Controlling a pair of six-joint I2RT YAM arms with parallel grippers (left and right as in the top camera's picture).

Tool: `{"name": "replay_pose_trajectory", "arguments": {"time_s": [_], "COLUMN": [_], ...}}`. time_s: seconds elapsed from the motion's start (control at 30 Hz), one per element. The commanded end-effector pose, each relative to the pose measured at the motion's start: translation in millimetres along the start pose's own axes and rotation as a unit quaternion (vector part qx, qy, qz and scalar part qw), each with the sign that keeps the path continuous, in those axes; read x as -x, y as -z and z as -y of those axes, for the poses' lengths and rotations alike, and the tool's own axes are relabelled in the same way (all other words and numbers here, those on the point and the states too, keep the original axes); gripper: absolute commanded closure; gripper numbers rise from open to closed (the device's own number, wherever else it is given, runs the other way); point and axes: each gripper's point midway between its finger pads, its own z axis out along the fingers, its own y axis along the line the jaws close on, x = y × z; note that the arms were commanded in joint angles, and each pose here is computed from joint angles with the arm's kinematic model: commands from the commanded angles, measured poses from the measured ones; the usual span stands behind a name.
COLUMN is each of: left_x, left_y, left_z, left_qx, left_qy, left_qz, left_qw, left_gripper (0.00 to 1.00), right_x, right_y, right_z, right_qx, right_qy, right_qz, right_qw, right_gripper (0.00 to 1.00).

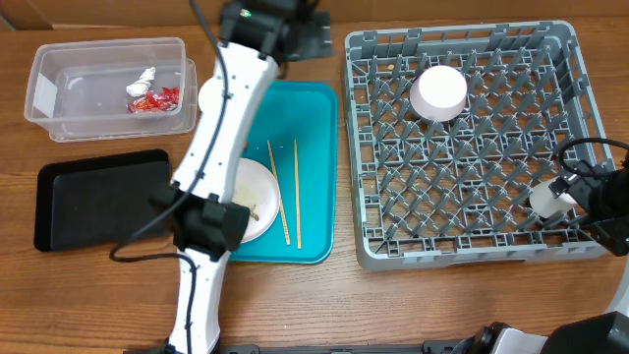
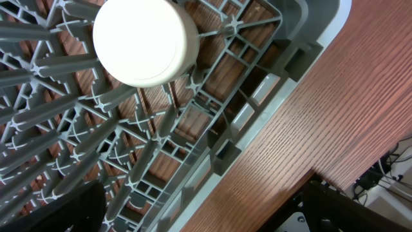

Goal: Sort waste into correct bins and load items into the dishwasher
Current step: 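Grasp the second white bowl on the teal tray with the left gripper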

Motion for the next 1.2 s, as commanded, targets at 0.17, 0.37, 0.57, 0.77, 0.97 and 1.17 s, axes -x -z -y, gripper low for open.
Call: {"name": "replay_pose_trajectory", "arguments": {"time_s": [0.17, 0.37, 0.57, 0.77, 0.97, 1.17], "left_x": [-15.7, -39.5, -63.0, -90.2, -92.7, -92.8], "left_y": [-76.5, -110.3, -128.1, -148.5, -151.5, -151.4], "left_z": [-81.8, -85.1, -90.7, -98.0, -98.6, -98.5], "left_qx": [0.088, 0.074, 0.09, 0.106, 0.107, 0.107], "left_qy": [0.027, 0.026, 0.017, 0.012, 0.011, 0.011], "left_qz": [-0.073, -0.124, -0.164, -0.209, -0.212, -0.212], "left_qw": [0.993, 0.989, 0.982, 0.972, 0.971, 0.971], "left_gripper": [0.03, 0.11, 0.23, 0.36, 0.6, 0.85], "right_x": [4.1, 4.3, 4.8, 4.8, 4.7, 4.7], "right_y": [10.9, 10.9, 11.0, 11.0, 11.0, 10.9], "right_z": [-1.9, -2.0, -2.2, -2.2, -2.2, -2.2], "right_qx": [0.013, 0.013, 0.014, 0.014, 0.013, 0.013], "right_qy": [-0.003, -0.003, -0.003, -0.003, -0.003, -0.003], "right_qz": [0.019, 0.02, 0.021, 0.021, 0.02, 0.02], "right_qw": [1.0, 1.0, 1.0, 1.0, 1.0, 1.0], "right_gripper": [0.0, 0.0, 0.0, 0.0, 0.0, 0.0]}}
